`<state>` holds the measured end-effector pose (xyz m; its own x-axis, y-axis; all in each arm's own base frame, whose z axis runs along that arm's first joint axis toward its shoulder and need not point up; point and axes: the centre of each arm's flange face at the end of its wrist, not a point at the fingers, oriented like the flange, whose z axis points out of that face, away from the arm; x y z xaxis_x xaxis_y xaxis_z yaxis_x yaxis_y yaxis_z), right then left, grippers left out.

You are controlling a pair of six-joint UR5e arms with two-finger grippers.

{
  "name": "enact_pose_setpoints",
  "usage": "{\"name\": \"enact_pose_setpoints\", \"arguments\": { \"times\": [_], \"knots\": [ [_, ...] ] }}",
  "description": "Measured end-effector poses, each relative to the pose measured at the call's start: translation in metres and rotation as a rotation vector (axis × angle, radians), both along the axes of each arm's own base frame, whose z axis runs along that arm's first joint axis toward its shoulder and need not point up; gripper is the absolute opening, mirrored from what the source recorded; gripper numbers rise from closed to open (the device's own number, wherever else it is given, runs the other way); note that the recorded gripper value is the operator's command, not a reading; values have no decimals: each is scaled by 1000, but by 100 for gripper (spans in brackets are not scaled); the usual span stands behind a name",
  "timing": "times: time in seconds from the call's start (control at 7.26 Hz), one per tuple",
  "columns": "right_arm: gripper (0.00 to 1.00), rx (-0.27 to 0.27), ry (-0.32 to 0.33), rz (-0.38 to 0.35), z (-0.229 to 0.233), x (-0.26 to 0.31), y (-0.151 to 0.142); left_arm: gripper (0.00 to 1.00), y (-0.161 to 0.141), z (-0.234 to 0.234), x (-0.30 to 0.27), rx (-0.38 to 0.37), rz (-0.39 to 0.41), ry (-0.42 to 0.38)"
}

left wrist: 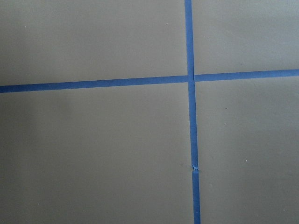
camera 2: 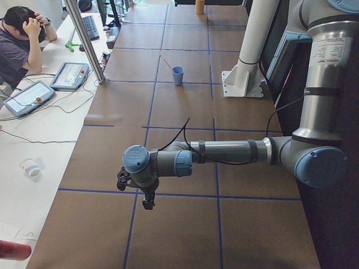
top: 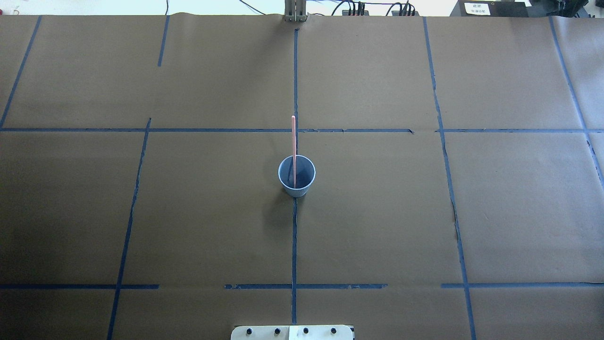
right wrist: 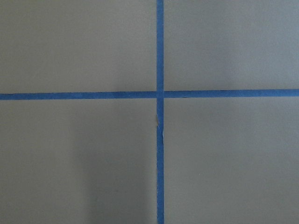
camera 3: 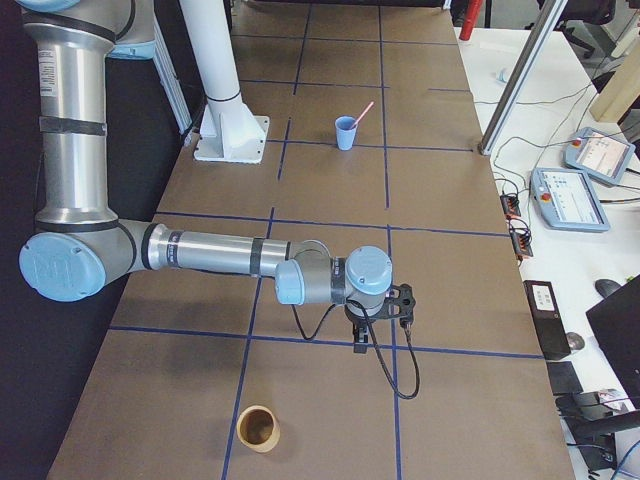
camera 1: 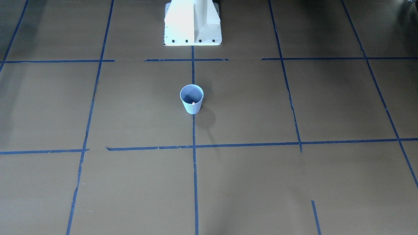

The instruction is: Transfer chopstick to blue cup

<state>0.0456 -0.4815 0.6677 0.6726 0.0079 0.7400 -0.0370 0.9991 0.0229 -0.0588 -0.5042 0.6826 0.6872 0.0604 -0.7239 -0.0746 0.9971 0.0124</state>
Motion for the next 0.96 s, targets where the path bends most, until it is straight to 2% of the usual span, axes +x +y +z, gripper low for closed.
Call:
{"name": "enact_pose_setpoints", "arguments": {
  "times": [0.96],
  "knots": [
    [100, 0, -1, 10, -3, 2, 0, 100, -1, -1, 0, 3, 1, 0]
  ]
}}
